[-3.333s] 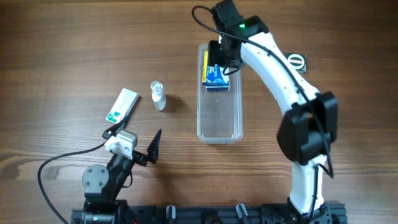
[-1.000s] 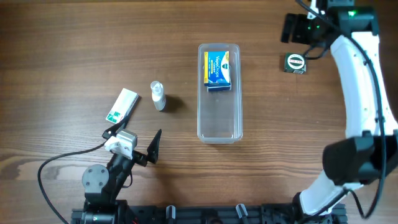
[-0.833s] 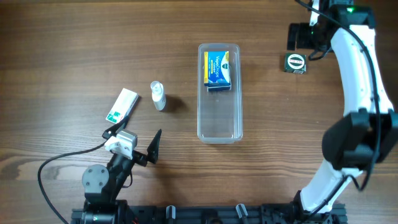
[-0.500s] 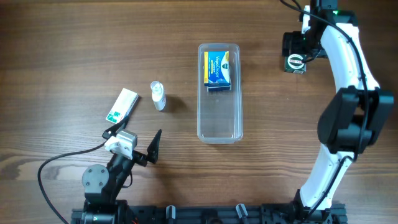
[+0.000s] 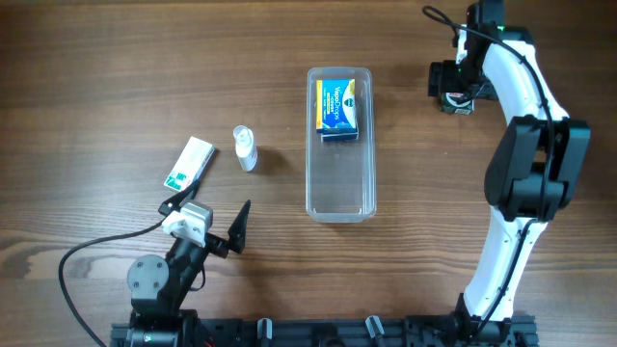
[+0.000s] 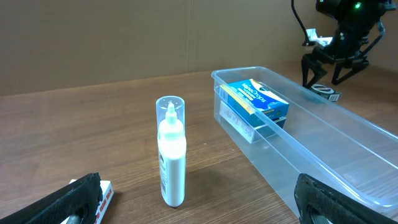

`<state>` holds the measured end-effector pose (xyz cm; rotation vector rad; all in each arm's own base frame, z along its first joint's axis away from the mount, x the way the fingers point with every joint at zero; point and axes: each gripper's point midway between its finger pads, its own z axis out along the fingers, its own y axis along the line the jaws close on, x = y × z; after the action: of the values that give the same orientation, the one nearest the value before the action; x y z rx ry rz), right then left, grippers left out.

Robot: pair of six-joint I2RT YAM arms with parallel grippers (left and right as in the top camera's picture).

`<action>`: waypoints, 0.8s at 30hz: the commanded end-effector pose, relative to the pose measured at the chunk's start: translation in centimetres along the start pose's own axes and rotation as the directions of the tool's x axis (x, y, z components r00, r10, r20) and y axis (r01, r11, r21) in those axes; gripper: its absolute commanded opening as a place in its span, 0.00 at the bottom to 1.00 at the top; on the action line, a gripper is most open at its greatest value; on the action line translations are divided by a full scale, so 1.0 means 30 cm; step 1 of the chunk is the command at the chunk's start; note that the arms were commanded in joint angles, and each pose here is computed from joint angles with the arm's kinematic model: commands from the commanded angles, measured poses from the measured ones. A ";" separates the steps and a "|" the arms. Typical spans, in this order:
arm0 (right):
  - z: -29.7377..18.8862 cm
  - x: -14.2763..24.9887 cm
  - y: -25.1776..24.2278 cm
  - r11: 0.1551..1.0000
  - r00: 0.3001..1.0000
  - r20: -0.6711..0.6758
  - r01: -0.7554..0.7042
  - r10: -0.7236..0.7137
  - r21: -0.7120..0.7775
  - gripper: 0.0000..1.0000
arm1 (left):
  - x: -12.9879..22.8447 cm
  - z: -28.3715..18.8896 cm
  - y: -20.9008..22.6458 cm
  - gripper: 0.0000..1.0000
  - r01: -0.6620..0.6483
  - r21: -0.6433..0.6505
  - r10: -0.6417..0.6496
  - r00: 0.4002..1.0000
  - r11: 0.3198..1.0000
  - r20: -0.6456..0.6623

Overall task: Pack container
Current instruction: 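Grasp the Zam-Buk box with the right gripper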

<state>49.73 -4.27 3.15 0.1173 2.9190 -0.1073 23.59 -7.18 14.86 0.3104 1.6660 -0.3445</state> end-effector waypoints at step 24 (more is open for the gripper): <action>0.123 0.030 0.027 0.995 0.994 -0.054 -0.092 0.090 -0.041 0.99 | 0.007 0.000 0.008 1.00 -0.005 -0.011 0.004 1.000 1.000 -0.007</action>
<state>49.93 -3.72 0.31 0.1713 2.9467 -0.0516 23.59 -7.18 14.86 0.3104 1.6660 -0.3445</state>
